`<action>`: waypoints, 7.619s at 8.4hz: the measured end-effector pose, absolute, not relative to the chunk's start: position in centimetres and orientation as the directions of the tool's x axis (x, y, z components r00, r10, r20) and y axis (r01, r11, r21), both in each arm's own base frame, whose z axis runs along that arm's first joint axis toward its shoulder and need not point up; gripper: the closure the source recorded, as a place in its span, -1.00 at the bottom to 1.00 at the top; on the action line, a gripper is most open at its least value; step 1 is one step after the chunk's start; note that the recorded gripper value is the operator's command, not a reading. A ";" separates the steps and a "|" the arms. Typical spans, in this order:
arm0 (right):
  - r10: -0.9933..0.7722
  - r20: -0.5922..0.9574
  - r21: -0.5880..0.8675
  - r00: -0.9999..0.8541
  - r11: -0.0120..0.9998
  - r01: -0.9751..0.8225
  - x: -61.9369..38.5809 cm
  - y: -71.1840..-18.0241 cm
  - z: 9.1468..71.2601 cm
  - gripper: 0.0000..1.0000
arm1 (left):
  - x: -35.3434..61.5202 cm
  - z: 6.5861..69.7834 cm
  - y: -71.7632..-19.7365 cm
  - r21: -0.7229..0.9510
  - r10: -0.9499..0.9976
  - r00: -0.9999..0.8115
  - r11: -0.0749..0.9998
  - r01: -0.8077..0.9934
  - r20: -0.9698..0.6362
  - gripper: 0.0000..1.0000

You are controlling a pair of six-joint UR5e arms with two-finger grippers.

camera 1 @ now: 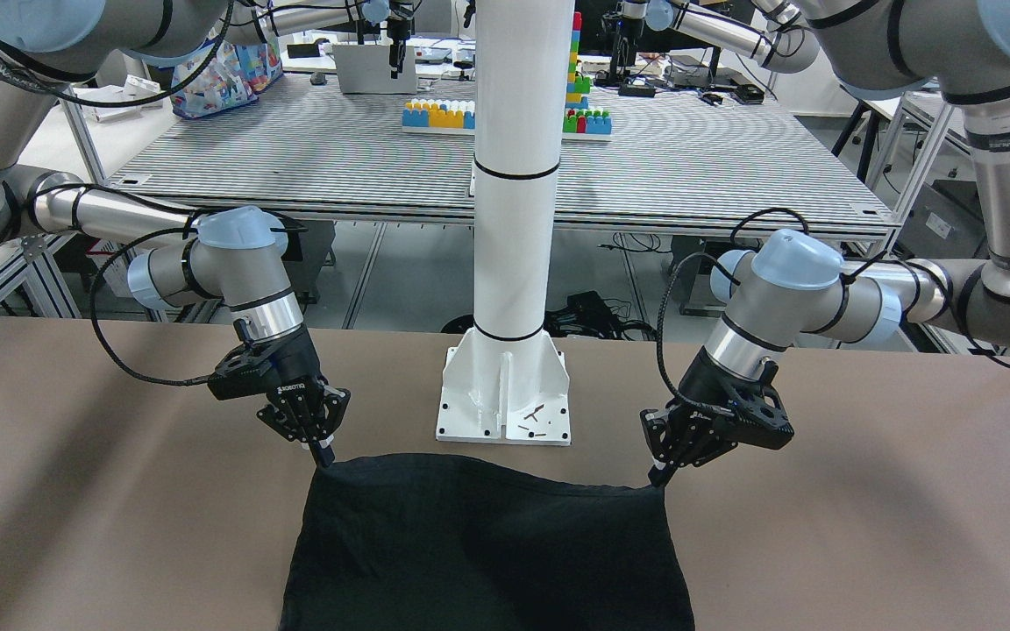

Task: Fold clothes
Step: 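Lift the hem with both grippers and fold it toward the collar, then release the hem and move the left gripper to the folded edge nearest the robot, then grasp the bundle's near corner with the left gripper and lift it away from the robot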

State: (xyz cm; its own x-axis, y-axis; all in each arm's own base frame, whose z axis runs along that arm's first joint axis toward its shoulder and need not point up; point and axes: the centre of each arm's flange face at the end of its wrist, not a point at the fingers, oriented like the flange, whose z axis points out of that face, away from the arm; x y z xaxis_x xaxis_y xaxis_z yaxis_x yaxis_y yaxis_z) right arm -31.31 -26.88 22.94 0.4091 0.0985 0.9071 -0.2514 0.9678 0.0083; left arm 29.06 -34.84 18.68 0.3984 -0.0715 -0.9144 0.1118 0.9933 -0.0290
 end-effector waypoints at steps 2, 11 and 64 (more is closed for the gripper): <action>0.034 0.901 -0.016 0.432 0.999 -0.045 -30.6 -20.4 20.6 1.00 | 27.5 18.8 -28.5 -0.037 -0.014 0.374 0.998 -0.053 -0.927 1.00; 0.039 0.852 0.027 0.522 0.993 -0.118 -31.4 -19.9 19.8 1.00 | 29.5 18.8 -31.2 0.019 -0.020 0.419 0.996 0.088 -0.908 1.00; 0.022 0.760 0.203 0.649 0.941 -0.269 -39.7 -48.5 30.5 -0.88 | 46.0 25.5 -75.6 0.386 0.146 0.706 0.902 0.193 -0.693 1.00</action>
State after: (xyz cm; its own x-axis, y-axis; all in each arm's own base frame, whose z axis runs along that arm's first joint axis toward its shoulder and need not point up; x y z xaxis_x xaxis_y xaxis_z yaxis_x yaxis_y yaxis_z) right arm -39.65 -48.51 30.55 0.6493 0.0215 0.7602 -0.2691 0.9414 0.2032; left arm 46.00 -75.57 25.52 0.7059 0.1456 -0.6932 0.1933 0.9019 0.3863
